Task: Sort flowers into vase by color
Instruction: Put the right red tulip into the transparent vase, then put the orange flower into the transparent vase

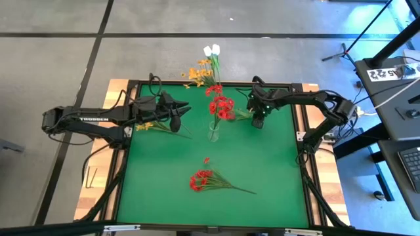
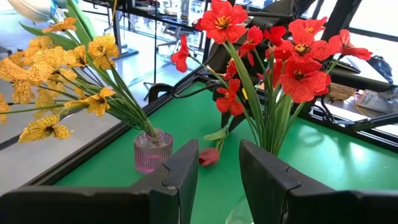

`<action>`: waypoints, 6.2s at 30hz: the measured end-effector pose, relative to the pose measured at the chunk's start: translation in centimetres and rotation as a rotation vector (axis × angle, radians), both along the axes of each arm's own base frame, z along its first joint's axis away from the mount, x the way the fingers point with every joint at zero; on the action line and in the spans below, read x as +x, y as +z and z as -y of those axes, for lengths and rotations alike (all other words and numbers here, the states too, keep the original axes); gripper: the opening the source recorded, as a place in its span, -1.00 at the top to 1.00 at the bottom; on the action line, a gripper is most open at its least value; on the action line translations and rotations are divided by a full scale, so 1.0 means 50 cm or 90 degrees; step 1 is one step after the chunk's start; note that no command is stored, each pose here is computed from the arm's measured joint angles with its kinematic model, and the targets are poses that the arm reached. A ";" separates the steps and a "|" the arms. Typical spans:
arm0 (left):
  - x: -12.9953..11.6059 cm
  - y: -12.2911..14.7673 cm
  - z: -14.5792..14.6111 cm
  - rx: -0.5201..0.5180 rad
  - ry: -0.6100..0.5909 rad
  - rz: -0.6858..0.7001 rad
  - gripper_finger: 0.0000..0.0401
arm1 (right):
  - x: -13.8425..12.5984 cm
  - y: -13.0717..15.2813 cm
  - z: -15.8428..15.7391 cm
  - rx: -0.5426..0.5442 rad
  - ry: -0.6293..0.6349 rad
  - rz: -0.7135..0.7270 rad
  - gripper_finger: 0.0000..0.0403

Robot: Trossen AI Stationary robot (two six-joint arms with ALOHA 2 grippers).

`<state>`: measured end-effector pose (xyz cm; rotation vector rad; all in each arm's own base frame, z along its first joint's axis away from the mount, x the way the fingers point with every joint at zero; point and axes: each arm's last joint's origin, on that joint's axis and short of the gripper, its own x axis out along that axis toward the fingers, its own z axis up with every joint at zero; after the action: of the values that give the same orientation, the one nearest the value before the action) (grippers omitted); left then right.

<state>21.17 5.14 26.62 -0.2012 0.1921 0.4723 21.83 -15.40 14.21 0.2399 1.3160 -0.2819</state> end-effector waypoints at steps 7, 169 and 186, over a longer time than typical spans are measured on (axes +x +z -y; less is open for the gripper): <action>0.000 0.000 0.000 0.000 0.000 0.000 0.44 | 0.006 0.009 0.003 0.013 -0.029 0.008 0.93; -0.003 -0.015 0.011 -0.039 0.035 -0.031 0.44 | 0.003 0.147 -0.510 0.082 0.204 0.406 -0.29; -0.003 -0.016 0.011 -0.054 0.039 -0.028 0.44 | 0.143 0.006 -0.615 0.140 0.239 0.284 -0.32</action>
<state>21.02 4.60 25.84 -0.2809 0.2503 0.5302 29.01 15.32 14.51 0.2190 0.9215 0.2278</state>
